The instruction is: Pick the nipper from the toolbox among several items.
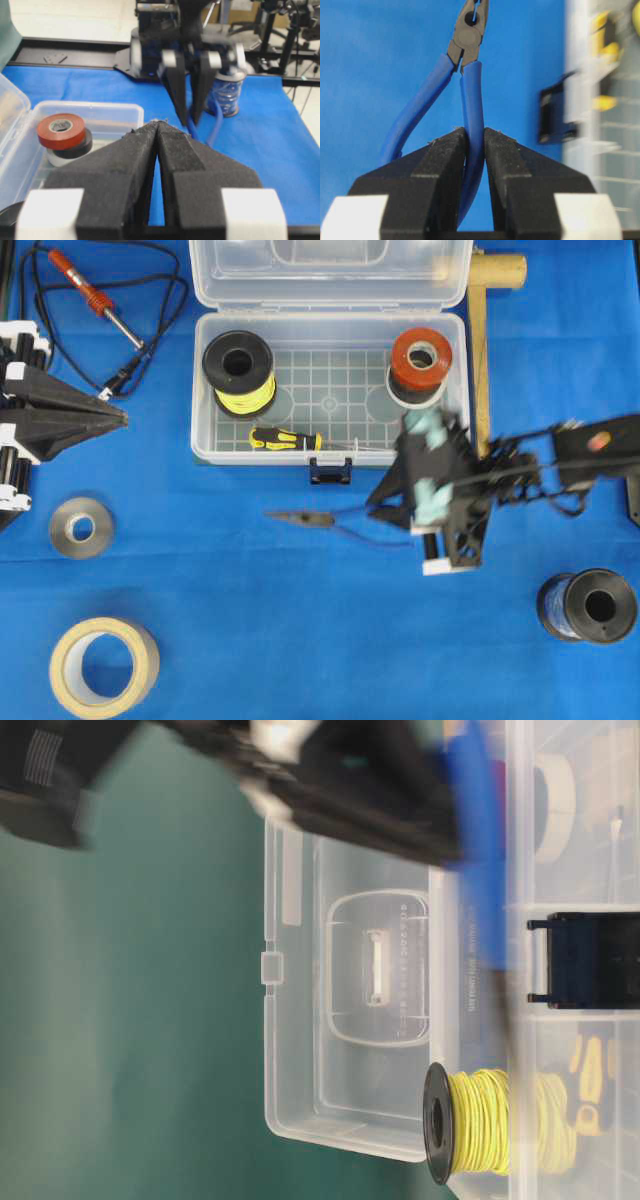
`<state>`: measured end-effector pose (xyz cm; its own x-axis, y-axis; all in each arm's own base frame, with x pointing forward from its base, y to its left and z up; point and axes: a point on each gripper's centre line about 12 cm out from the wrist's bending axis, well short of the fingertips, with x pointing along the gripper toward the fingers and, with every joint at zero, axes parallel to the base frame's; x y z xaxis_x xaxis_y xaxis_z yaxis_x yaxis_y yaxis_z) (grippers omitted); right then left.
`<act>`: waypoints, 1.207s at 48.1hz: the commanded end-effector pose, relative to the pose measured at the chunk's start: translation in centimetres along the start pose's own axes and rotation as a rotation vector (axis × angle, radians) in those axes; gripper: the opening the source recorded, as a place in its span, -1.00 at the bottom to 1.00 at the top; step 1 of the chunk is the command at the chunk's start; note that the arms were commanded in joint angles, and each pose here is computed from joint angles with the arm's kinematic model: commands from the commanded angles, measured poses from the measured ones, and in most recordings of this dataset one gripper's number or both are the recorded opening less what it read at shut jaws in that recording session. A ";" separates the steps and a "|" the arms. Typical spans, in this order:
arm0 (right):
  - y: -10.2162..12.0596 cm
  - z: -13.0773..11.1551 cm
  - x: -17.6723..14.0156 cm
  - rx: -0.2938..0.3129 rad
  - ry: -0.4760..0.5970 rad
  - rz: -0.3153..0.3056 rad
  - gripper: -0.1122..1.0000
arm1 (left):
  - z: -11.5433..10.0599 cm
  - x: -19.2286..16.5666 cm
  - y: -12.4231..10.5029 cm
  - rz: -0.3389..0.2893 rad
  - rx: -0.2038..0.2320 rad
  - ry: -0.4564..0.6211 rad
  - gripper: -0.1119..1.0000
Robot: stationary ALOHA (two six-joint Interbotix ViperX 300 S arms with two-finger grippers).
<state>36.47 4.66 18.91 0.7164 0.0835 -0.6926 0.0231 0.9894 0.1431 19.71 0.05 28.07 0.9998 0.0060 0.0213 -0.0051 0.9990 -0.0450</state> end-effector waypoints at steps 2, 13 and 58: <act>0.9 -0.3 2.3 0.013 0.007 0.018 -0.57 | 0.3 0.1 0.0 -0.002 -0.002 -0.009 -0.80; 1.6 -2.6 6.9 0.061 0.084 0.018 -0.57 | 0.2 0.1 0.0 -0.001 -0.003 -0.008 -0.80; 0.1 3.3 -7.5 -0.041 -0.119 -0.039 0.59 | -0.1 0.0 0.0 -0.001 -0.005 0.009 -0.80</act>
<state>34.75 4.84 23.45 0.7440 0.0558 -0.6658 0.0182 0.9944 0.1037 19.62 0.04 27.62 1.0000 0.0057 0.0044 -0.0055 0.9989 -0.0465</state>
